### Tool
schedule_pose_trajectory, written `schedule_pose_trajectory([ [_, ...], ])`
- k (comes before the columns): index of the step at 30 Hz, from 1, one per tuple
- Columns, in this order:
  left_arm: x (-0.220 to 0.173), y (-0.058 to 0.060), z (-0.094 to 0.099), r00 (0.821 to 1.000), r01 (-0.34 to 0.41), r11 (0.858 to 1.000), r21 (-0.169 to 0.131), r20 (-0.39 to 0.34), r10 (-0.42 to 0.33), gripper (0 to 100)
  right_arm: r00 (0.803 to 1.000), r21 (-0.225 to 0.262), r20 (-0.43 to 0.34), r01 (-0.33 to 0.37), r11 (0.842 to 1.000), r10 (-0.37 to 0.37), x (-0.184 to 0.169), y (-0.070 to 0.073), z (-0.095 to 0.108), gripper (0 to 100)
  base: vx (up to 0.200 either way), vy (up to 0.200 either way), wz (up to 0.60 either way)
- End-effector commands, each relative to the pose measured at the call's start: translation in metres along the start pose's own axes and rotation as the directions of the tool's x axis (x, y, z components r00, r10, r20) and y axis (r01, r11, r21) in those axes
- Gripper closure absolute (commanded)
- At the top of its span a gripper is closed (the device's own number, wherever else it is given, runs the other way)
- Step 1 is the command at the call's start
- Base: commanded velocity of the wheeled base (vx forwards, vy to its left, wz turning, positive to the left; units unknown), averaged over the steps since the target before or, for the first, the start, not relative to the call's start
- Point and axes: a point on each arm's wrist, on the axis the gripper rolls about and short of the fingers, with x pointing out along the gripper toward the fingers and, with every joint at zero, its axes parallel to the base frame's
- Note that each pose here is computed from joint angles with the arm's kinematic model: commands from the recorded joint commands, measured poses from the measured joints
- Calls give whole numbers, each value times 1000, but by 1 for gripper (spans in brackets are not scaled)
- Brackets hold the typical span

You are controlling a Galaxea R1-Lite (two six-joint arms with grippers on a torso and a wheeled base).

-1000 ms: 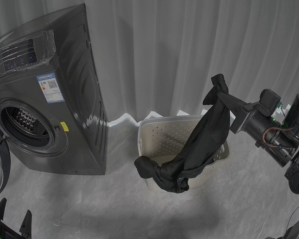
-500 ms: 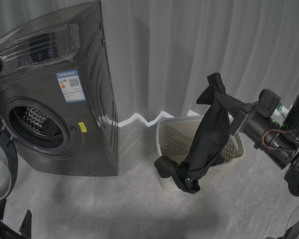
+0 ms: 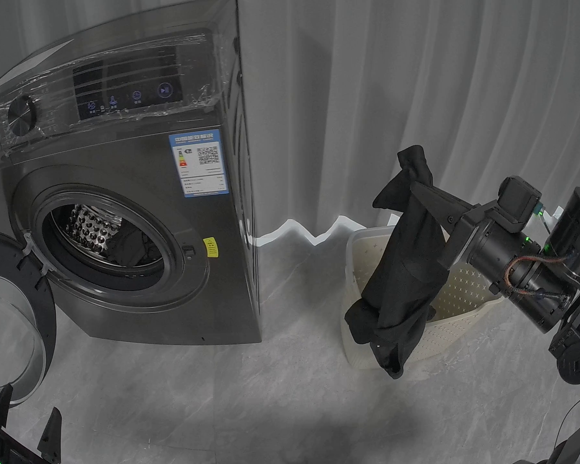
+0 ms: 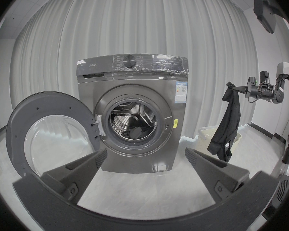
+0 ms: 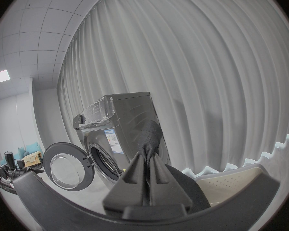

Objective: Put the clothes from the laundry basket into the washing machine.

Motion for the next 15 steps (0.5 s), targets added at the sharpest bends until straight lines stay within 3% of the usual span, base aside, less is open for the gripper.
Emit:
schedule_pose_trajectory([
  [1,0,0,-5,1000,-1,1000,-1,-1,1,0,1000,1,-2,-6,1000,6,1,1,-1,100,0,200,0],
  [11,0,0,-5,1000,-1,1000,1,-1,1,0,999,9,15,-37,999,37,1,9,-1,100,0,200,0],
  [15,0,0,-5,1000,-1,1000,-1,-1,1,0,999,12,13,-46,999,46,0,12,-1,100,0,0,0],
])
